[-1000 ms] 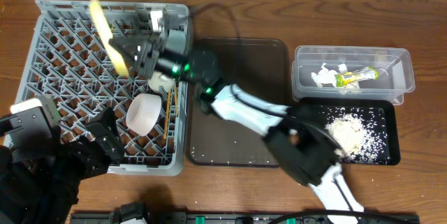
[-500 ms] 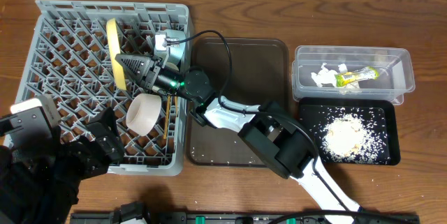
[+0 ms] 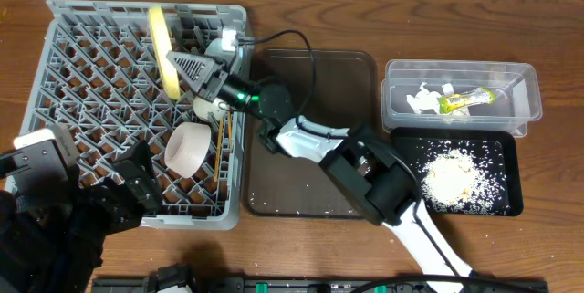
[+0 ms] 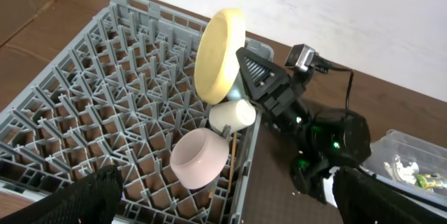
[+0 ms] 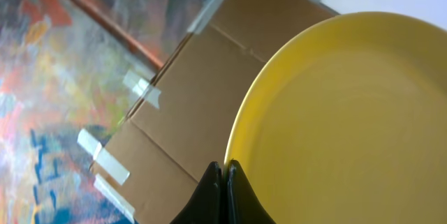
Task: Sort waste into correct bins and load items into the dishwasher
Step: 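Lift the yellow plate and stand it upright in the rack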
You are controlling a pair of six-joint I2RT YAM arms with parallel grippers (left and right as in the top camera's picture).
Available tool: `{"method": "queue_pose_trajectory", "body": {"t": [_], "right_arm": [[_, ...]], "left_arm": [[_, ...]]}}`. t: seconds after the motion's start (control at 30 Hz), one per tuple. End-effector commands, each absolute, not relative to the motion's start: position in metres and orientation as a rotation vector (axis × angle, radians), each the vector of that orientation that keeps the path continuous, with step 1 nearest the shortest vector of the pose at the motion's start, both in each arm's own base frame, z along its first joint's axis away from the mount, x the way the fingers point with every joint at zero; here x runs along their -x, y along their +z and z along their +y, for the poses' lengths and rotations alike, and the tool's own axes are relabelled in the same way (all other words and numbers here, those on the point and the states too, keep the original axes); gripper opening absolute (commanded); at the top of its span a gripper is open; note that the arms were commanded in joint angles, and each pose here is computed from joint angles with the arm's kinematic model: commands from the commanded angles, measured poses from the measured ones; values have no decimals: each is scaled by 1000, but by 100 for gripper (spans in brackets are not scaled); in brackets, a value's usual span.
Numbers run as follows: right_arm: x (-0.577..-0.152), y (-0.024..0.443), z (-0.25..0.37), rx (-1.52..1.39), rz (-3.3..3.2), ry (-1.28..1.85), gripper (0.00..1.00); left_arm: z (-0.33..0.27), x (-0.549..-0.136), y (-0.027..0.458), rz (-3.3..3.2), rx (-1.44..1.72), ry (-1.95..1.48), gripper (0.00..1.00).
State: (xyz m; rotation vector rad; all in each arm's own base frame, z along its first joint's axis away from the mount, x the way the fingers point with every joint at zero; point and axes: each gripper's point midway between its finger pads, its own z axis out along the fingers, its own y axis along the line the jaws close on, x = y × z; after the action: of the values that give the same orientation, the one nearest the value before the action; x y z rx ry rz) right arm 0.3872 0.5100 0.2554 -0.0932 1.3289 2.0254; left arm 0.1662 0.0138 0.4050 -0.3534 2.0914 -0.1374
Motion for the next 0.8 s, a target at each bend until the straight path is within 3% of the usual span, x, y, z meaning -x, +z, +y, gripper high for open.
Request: {"method": "queue_pose_trajectory", "body": {"t": [0.0,0.27,0.33,0.4,0.47,0.5,0.53,0.77], "right_arm": [[-391,251,516,34,1431,2054,1],[-383,220,539,10,1589,1985,3],[-383,225,538,15,1561,1993,27],[-385,235,532,15,1506,2001,38],[-391,243,524,15,1466,2002,58],[-395,247,519,16,1455,2008,95],[-399,249,515,16,1466,2017,99],[-421,249,491,168,1752,1857,99]], "left_arm": [[15,-166,407,2082,366,-133,97],[15,-166,407,2082,366,-133,97],[15,-166,407,2082,366,-134,97],[15,-166,407,2082,366,-134,97],[15,-166,407,2082,366,-134,97],[15,-166,407,2082,366,-134,97],[15,-166,407,2082,366,-134,97],[15,-166,407,2082,366,-133,96]]}}
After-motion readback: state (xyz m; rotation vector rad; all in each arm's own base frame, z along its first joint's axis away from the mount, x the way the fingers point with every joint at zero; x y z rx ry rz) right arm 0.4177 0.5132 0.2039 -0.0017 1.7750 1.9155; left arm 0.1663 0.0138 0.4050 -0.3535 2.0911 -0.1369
